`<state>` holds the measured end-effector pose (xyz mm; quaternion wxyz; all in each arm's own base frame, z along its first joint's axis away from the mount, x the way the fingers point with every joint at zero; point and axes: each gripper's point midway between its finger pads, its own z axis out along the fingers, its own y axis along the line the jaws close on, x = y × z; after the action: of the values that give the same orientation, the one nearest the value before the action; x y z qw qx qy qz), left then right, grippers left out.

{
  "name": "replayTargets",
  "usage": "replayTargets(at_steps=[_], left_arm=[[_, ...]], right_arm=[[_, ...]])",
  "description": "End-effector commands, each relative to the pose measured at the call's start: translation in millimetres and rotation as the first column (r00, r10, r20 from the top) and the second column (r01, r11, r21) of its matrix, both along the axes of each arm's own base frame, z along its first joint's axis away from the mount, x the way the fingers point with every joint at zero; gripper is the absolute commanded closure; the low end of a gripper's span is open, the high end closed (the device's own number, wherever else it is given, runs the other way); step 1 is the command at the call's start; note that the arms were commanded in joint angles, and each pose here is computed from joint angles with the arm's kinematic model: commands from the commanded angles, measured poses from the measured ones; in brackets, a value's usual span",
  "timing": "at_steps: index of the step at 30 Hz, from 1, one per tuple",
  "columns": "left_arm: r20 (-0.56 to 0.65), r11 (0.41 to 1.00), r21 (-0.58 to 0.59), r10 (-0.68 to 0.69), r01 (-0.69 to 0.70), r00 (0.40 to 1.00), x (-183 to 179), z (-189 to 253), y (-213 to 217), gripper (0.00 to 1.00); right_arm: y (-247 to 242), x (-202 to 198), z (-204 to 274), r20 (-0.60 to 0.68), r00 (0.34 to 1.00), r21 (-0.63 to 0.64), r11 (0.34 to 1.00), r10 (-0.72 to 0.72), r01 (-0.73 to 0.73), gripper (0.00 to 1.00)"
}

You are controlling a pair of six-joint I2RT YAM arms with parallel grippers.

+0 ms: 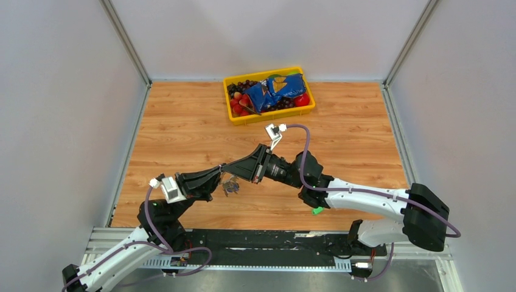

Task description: Put the keys on the keyring

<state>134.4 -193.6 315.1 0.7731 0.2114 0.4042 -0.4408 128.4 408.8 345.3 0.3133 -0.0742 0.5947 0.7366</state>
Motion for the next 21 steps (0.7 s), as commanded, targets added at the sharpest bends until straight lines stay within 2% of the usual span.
replayTargets(at_steps=[1, 13, 21], left_arm=[[-0.019, 0.995, 0.081, -0.049, 0.05, 0.999, -3, -14, -14, 0.99], [-0.025, 0.995, 0.097, -0.034, 0.036, 0.999, 0, -18, -15, 0.99], [-0.012, 0.996, 0.072, -0.052, 0.053, 0.999, -6, -11, -12, 0.99]], right_arm=[[-18, -7, 80, 0.095, 0.995, 0.19, 0.982, -0.03, 0.011, 1.0], [-19, -13, 101, 0.129, 0.991, 0.194, 0.981, -0.038, 0.013, 1.0], [-14, -3, 47, 0.037, 0.998, 0.083, 0.995, -0.052, 0.049, 1.0]])
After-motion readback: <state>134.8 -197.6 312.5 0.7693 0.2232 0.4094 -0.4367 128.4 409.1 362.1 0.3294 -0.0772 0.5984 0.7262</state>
